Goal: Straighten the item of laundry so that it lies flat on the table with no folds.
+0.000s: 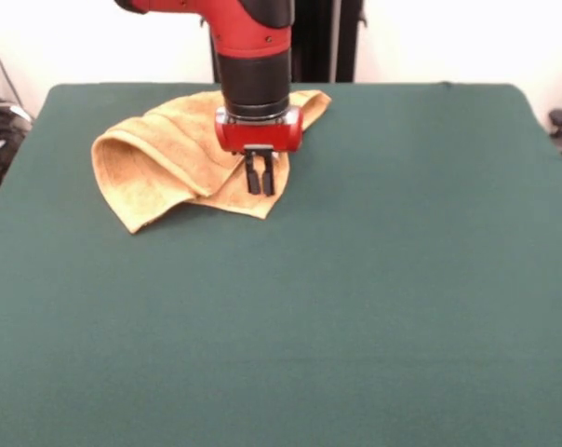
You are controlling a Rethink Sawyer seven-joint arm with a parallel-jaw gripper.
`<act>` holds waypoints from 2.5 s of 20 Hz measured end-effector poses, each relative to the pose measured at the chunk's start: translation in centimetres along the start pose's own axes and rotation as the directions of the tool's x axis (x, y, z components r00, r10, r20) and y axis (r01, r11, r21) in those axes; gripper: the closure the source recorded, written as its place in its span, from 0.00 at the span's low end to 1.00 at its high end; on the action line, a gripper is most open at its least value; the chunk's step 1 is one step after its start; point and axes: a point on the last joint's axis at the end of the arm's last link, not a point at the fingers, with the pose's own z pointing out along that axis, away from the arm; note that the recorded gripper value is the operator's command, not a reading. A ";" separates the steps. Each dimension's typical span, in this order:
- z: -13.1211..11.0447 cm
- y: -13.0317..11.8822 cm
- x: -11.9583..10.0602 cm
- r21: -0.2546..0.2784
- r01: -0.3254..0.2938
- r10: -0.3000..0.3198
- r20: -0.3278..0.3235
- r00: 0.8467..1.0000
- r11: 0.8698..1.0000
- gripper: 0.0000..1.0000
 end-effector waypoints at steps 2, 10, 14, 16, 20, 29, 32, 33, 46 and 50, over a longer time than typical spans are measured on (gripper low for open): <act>0.0 0.0 -0.3 0.001 0.002 -0.001 -0.025 1.000 1.000 0.00; 0.2 -0.1 -2.2 -0.005 -0.042 0.041 -0.152 0.987 0.999 0.00; 0.3 -0.1 -2.9 -0.003 -0.060 0.058 -0.207 0.977 0.998 0.00; 0.4 -0.2 -3.3 -0.001 -0.066 0.064 -0.237 0.970 0.998 0.00; 0.6 -0.2 -4.1 0.001 -0.083 0.080 -0.291 0.953 0.997 0.00; 1.1 -0.5 -5.5 -0.002 -0.112 0.102 -0.393 0.914 0.994 0.00; 1.3 -0.7 -5.9 -0.005 -0.122 0.108 -0.419 0.902 0.993 0.00; 1.4 -0.7 -6.1 -0.007 -0.126 0.110 -0.434 0.894 0.992 0.00; 1.5 -1.2 -6.4 -0.027 -0.147 0.119 -0.454 0.883 0.989 0.00; 1.6 -1.5 -6.4 -0.046 -0.154 0.117 -0.454 0.884 0.987 0.00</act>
